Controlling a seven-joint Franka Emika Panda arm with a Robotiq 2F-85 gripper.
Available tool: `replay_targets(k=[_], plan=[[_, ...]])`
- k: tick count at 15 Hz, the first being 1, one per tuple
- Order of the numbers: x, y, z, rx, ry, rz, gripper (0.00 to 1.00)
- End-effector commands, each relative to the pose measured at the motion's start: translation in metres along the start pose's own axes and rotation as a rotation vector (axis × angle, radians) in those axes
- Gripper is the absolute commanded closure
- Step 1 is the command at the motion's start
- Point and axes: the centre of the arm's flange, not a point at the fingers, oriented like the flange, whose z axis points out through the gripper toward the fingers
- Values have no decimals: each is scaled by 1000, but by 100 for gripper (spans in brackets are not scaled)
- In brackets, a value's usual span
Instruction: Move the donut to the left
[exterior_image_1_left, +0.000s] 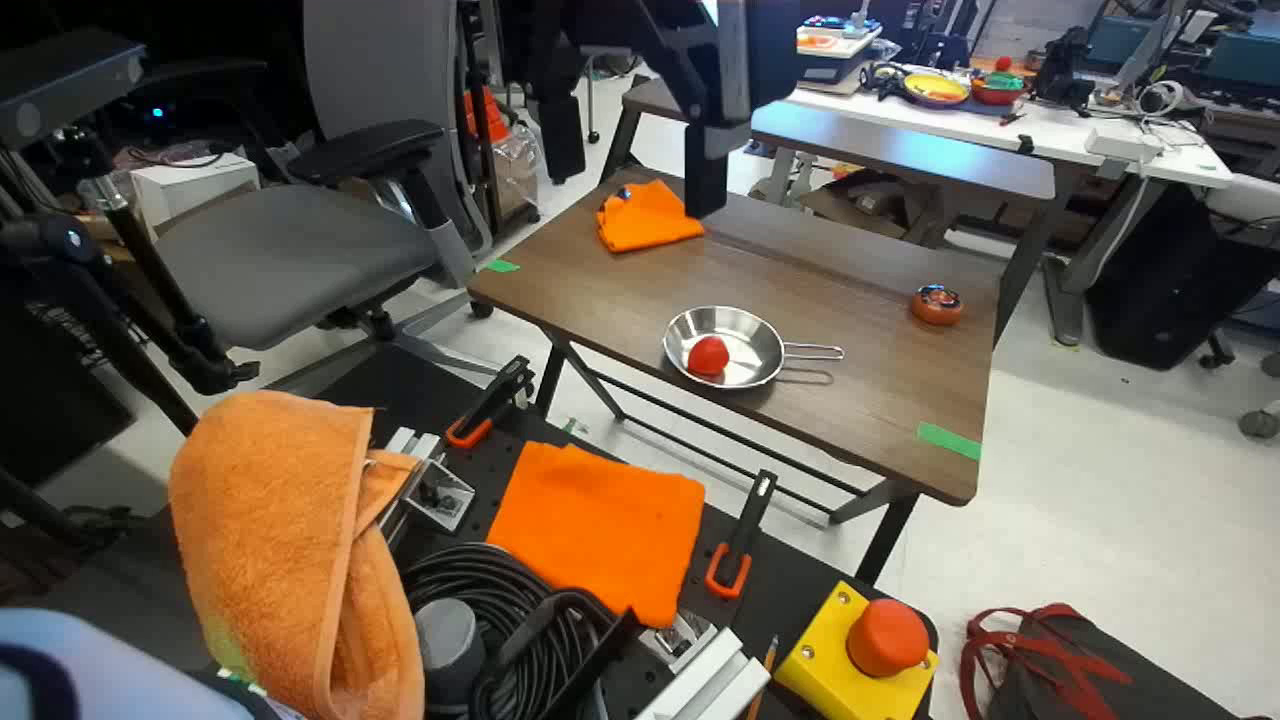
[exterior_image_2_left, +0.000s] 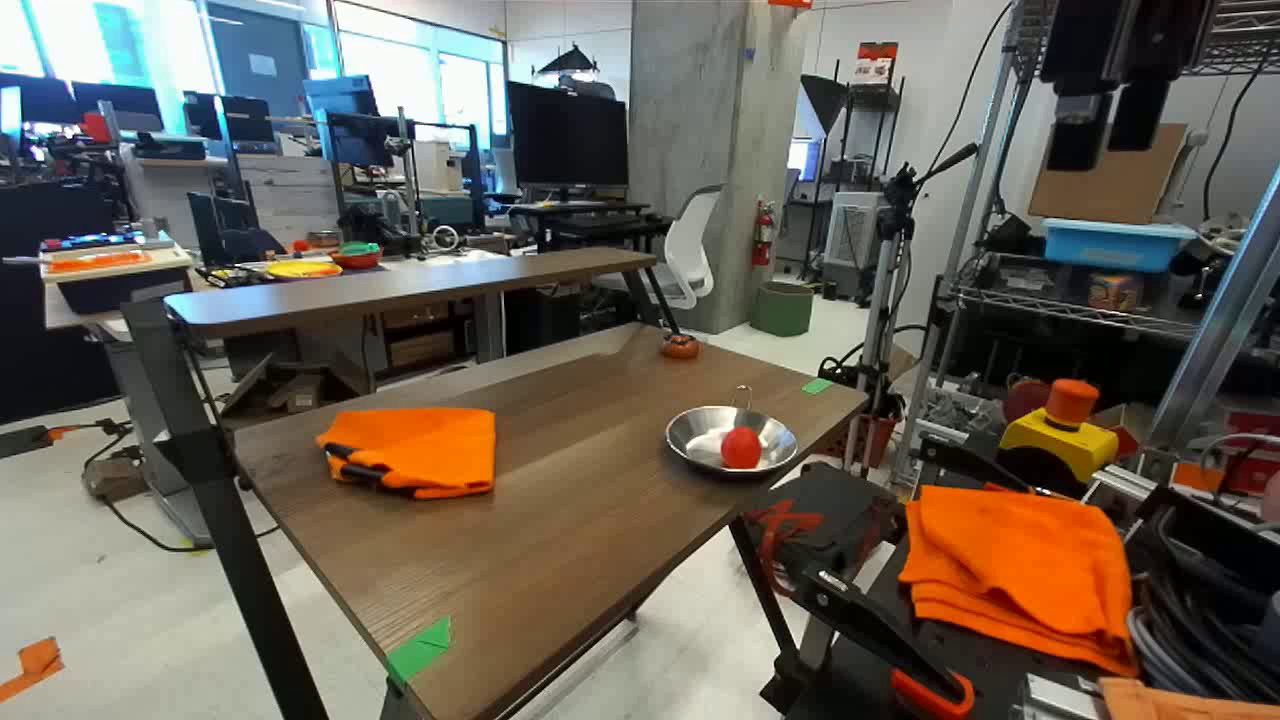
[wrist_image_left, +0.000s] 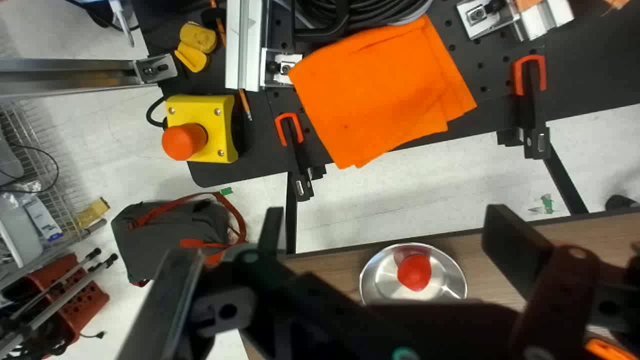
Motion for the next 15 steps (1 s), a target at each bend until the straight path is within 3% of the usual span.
replay_targets(k=[1, 13, 15], plan=[[0, 0, 1, -1, -3, 0, 0], [-1, 0, 4, -2, -9, -1, 0], [18, 9, -5, 26, 0, 34, 0]])
